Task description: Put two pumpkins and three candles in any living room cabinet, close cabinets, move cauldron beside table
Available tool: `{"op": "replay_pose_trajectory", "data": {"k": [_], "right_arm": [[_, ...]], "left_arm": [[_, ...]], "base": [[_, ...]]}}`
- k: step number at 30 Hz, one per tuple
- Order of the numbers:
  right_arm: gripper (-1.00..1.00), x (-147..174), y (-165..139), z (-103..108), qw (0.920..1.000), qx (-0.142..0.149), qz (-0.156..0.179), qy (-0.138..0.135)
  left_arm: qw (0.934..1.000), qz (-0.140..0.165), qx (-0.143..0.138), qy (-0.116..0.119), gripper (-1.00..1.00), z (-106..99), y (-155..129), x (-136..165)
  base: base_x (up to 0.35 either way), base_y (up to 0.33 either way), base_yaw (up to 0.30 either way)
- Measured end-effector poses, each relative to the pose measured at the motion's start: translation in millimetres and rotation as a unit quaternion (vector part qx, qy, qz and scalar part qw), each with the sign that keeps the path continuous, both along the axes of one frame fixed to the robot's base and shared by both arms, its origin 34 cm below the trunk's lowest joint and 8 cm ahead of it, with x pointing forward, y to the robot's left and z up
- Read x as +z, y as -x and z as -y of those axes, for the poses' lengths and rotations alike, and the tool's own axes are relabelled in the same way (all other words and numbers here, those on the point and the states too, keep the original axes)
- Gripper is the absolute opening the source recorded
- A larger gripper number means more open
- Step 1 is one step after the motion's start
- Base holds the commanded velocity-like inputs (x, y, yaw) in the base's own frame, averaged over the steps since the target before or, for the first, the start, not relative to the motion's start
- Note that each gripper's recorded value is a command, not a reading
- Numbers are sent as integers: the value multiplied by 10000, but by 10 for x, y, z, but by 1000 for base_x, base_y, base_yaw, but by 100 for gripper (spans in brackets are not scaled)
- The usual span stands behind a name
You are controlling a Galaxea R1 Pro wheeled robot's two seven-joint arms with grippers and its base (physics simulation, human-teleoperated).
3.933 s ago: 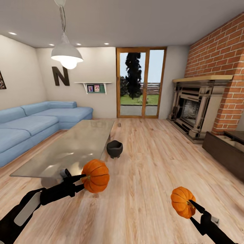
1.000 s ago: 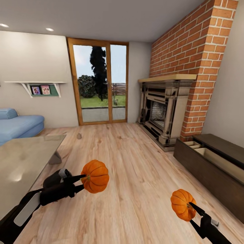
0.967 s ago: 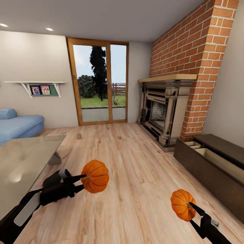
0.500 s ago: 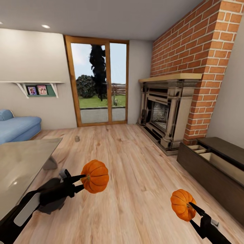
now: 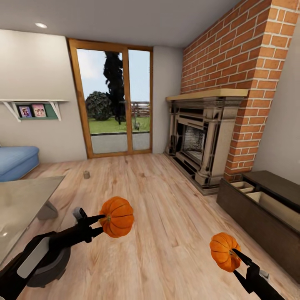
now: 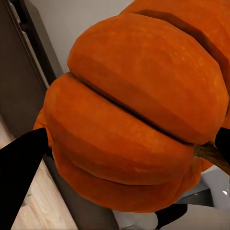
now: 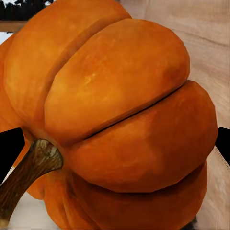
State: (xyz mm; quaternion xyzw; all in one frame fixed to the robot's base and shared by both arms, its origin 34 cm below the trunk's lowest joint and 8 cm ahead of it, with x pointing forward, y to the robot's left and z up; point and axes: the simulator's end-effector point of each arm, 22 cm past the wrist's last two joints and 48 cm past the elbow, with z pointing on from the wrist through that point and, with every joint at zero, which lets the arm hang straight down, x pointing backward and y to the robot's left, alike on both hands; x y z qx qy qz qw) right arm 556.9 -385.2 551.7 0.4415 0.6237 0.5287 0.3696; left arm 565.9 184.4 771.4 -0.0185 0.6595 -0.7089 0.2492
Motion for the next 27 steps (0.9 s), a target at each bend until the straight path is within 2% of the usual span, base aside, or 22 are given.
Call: {"op": "replay_pose_trajectory", "data": {"k": [27], "right_arm": [[-100,-75,10,19,10000,-39,-69,36]], "left_arm": [[10000,-88,1,-1,-100,0,-22,-80]], "base": [[331,0,-263]]}}
